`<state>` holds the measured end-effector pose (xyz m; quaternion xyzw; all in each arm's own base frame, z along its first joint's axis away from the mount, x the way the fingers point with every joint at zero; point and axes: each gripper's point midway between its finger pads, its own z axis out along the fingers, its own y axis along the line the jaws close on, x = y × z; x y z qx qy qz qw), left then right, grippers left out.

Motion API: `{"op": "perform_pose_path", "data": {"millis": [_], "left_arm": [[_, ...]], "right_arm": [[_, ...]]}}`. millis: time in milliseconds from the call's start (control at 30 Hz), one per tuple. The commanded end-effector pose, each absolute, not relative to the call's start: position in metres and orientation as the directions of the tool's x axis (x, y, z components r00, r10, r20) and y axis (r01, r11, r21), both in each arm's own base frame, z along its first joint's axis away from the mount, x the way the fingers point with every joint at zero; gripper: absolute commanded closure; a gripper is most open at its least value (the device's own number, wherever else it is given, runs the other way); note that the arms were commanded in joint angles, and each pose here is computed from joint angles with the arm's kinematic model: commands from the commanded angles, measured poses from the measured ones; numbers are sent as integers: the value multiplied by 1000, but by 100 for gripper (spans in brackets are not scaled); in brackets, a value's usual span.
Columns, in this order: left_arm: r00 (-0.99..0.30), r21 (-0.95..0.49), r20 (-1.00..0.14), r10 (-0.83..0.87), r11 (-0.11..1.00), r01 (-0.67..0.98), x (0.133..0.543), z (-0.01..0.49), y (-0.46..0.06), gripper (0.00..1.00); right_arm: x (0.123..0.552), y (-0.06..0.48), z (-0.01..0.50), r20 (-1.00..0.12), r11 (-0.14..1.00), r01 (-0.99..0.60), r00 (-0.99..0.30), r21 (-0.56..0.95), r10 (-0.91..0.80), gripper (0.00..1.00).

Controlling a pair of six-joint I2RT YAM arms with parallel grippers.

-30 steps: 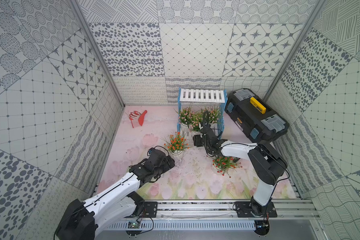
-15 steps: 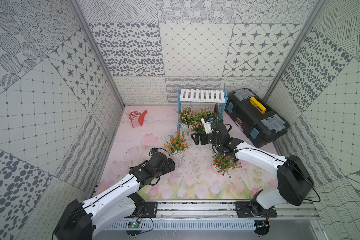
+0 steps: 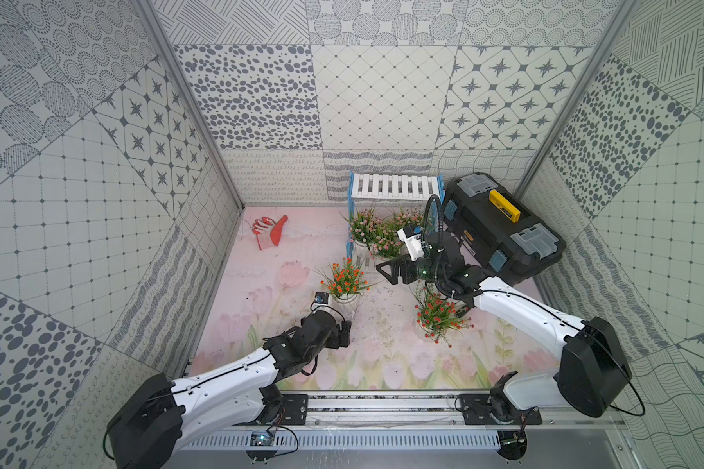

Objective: Place the baby's breath potted plants on the rack by color
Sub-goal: Place the baby's breath potted plant on the rack, then pick up the baby's breath potted plant from the center of the board.

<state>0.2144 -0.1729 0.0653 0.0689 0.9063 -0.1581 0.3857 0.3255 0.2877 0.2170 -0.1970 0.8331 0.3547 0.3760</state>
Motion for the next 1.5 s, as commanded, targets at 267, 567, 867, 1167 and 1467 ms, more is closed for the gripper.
{"op": "perform_pose_path", "data": {"millis": [267,567,867,1167,1467], "left_arm": [[-407,-108,-911,66,914,391,259,104,-210,1],[-352,-88,-936,20,953,289,280,102,-204,1],[-324,-101,-946,-7,957,273,295,101,-208,1],[-287,-119,-957,-37,954,276,310,115,-202,1],[-342,-143,-939,-34,944,297,326,107,-211,1]], "right_arm": [[317,274,273,-833,591,-672,-553,446,1,2],[312,267,281,-853,573,-697,-522,432,8,2],[309,265,280,-856,561,-707,-517,431,6,2],[306,264,277,-855,555,-709,-518,435,9,2],[306,264,277,-859,554,-714,-513,429,5,2]]}}
